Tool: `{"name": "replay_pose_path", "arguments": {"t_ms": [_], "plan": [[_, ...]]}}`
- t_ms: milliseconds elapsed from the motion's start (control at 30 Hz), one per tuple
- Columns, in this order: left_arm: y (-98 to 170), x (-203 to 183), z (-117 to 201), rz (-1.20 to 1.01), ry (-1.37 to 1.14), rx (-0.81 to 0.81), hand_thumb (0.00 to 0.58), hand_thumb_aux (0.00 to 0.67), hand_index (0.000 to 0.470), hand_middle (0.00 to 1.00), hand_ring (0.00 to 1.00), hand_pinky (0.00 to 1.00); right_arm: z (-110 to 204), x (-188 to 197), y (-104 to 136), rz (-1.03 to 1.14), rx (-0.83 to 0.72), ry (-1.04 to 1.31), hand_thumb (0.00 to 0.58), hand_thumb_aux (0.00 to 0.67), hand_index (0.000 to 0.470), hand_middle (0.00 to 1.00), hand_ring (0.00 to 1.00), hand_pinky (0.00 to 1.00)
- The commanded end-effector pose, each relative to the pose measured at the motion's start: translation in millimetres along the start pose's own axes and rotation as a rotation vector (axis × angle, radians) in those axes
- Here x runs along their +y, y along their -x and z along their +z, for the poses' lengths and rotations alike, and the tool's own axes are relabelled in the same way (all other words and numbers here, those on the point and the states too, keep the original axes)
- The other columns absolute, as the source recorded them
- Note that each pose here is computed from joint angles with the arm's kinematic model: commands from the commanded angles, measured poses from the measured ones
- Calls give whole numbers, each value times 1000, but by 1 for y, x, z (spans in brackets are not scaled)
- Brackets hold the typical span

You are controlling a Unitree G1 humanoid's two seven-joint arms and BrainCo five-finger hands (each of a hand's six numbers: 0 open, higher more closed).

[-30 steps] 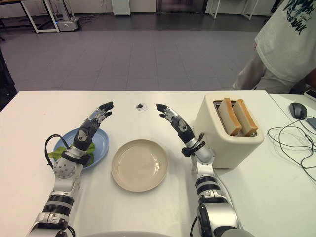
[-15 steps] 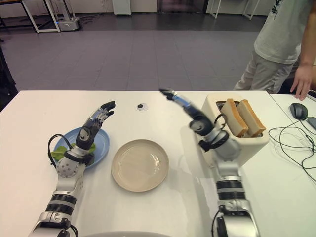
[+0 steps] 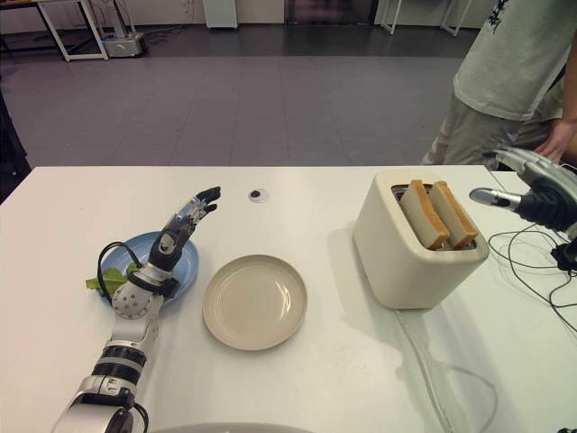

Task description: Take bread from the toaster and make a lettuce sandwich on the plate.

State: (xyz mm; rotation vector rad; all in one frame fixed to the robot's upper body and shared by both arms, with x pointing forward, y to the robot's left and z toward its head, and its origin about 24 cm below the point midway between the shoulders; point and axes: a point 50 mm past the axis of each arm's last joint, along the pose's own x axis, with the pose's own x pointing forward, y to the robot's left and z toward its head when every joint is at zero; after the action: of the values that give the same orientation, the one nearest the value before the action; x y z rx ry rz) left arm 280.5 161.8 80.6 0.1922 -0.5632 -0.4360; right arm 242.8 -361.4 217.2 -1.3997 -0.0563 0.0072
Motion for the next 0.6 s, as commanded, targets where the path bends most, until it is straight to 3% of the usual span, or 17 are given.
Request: {"name": "replay_pose_path", "arguments": {"t_ms": [33, 233, 300, 367, 400, 467, 600], "plan": [[0, 1, -1, -14, -9, 10, 0, 0, 0, 0, 0, 0, -10, 28, -1, 139, 41, 25, 0, 0, 0, 0, 0, 0], [1, 2, 0, -14, -12, 8, 0, 0, 0, 0, 0, 0, -8, 38, -6, 172, 26, -10, 5, 3, 2, 0, 0, 0], [1, 2, 0, -13, -14, 8, 0, 0, 0, 0, 0, 0, -5, 40, -8, 181, 18, -14, 198, 126, 88, 0, 0, 0], [1, 2, 0, -13, -16, 8, 0, 0, 0, 0, 0, 0, -4, 42, -9, 187, 15, -16, 346, 244, 171, 0, 0, 0], [1, 2, 0, -14, -16, 8, 0, 0, 0, 0, 0, 0, -4, 43, -9, 191, 14, -17, 441, 342, 240, 0, 0, 0], [2, 2, 0, -13, -17, 8, 0, 0, 0, 0, 0, 0, -3, 44, -10, 194, 9, -19, 485, 399, 280, 0, 0, 0], [3, 3, 1, -10, -20, 9, 0, 0, 0, 0, 0, 0, 6, 45, -13, 196, -33, -32, 578, 628, 441, 0, 0, 0]]}}
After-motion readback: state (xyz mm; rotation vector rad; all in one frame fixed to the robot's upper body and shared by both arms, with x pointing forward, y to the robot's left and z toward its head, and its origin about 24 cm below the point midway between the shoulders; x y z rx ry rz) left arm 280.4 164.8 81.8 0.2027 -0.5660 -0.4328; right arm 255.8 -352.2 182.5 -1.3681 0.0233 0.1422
